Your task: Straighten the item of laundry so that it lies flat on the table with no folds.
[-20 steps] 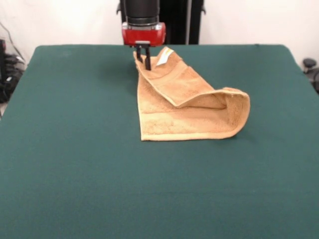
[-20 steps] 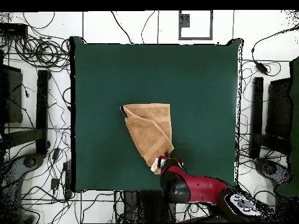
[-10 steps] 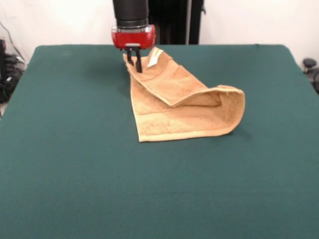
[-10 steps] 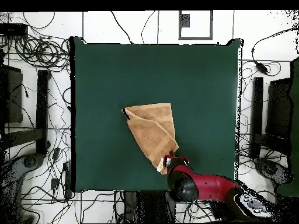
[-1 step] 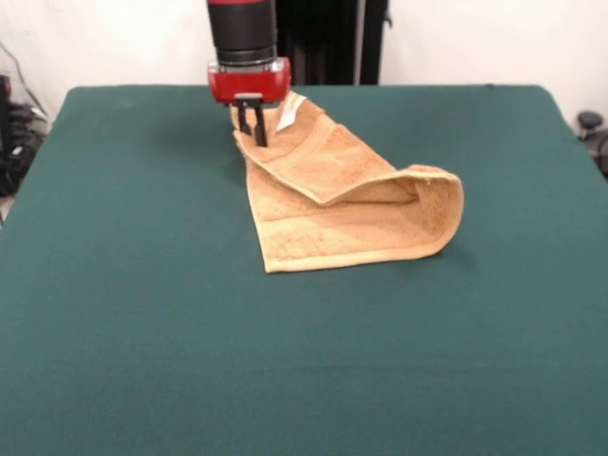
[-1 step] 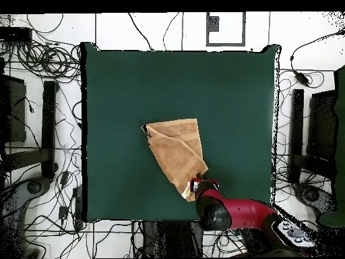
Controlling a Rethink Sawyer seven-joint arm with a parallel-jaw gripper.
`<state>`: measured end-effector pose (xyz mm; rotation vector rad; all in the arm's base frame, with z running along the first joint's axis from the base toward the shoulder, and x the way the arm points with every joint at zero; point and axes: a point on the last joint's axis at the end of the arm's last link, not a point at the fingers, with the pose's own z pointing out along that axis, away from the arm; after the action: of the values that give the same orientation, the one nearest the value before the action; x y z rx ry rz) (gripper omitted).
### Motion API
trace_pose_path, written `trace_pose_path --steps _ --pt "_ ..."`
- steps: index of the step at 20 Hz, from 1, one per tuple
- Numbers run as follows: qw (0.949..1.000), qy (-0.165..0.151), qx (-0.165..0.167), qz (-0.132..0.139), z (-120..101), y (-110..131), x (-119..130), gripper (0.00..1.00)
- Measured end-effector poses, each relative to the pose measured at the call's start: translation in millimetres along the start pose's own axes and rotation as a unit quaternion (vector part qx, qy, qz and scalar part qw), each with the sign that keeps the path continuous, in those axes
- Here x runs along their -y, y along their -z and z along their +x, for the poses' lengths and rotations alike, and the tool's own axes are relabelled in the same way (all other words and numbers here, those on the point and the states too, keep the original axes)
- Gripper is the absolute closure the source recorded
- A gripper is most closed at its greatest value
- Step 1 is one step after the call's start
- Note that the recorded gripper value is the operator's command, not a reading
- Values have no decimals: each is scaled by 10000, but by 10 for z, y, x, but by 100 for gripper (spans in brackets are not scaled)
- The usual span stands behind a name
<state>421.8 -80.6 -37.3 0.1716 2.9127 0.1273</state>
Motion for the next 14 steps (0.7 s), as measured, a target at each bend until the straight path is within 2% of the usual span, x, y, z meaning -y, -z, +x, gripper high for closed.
trace_pose_path --steps 14 --pt "10000 70 20 -62 6 -1 16 100"
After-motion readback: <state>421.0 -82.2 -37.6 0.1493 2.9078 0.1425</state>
